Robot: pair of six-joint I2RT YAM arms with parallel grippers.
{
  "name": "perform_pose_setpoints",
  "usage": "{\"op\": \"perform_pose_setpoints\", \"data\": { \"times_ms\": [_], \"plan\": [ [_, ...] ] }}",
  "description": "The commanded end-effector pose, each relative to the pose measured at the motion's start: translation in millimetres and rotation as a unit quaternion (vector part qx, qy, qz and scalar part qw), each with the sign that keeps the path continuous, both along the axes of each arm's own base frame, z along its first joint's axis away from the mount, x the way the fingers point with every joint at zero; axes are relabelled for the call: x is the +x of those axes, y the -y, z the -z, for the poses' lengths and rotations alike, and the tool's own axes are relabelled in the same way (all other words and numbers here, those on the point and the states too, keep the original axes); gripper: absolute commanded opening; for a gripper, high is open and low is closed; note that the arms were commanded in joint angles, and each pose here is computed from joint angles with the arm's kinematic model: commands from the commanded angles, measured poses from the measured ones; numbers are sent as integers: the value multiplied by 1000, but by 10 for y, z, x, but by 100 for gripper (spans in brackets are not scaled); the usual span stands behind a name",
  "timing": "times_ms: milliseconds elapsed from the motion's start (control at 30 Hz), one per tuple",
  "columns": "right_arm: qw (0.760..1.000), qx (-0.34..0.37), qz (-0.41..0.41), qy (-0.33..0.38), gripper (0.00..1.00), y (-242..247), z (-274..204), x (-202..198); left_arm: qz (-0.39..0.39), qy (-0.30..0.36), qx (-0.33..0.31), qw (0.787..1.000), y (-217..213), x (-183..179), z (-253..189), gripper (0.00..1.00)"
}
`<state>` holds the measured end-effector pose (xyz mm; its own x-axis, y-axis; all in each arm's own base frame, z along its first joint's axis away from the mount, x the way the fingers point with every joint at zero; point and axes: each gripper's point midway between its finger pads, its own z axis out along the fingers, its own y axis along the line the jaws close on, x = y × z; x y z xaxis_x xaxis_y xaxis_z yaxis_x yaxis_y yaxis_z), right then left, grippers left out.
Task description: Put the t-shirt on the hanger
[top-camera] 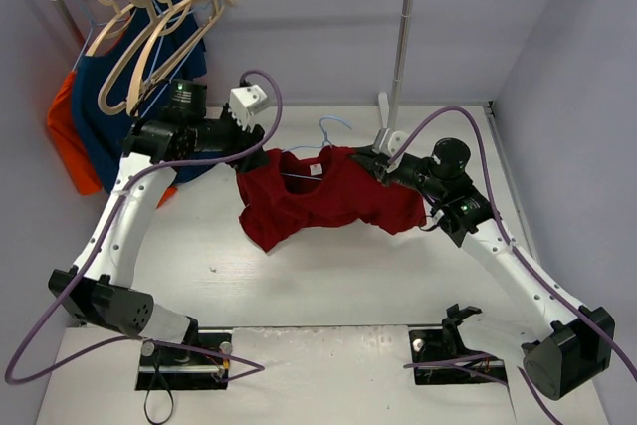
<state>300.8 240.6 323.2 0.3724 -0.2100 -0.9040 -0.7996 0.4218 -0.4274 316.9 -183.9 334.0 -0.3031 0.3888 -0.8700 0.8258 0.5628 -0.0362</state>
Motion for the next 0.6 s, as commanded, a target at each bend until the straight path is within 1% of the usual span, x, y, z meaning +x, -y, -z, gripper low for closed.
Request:
{"op": "perform_pose_setpoints", "data": {
  "times_ms": [0, 67, 100, 167, 367, 467, 500, 567],
  "plan": [
    [996, 37, -20, 79, 0, -13, -592, -68, 75, 47, 19, 996, -11, -197, -114, 53],
    [996, 36, -24, 76, 0, -20, -580, -71, 88, 66, 34, 993, -35, -205, -49, 52],
    [996, 36, -26, 76, 0, -23, -579, -76, 90, 60, 34, 994, -36, -227, -9, 53],
    [996, 35, -29, 74, 0, -37, -566, -67, 92, 73, 38, 992, -41, -202, 41, 53],
    [996, 37, -44, 74, 0, -57, -602, -126, 85, 92, 49, 991, -47, -27, 177, 52],
    [996, 35, -47, 73, 0, -58, -602, -138, 84, 104, 44, 990, -35, 52, 219, 52],
    [996, 35, -48, 73, 0, -59, -604, -146, 95, 108, 34, 989, 5, 50, 218, 50],
    [996, 36, -48, 72, 0, -59, -599, -146, 107, 110, 25, 988, 47, 40, 219, 43]
  ]
}}
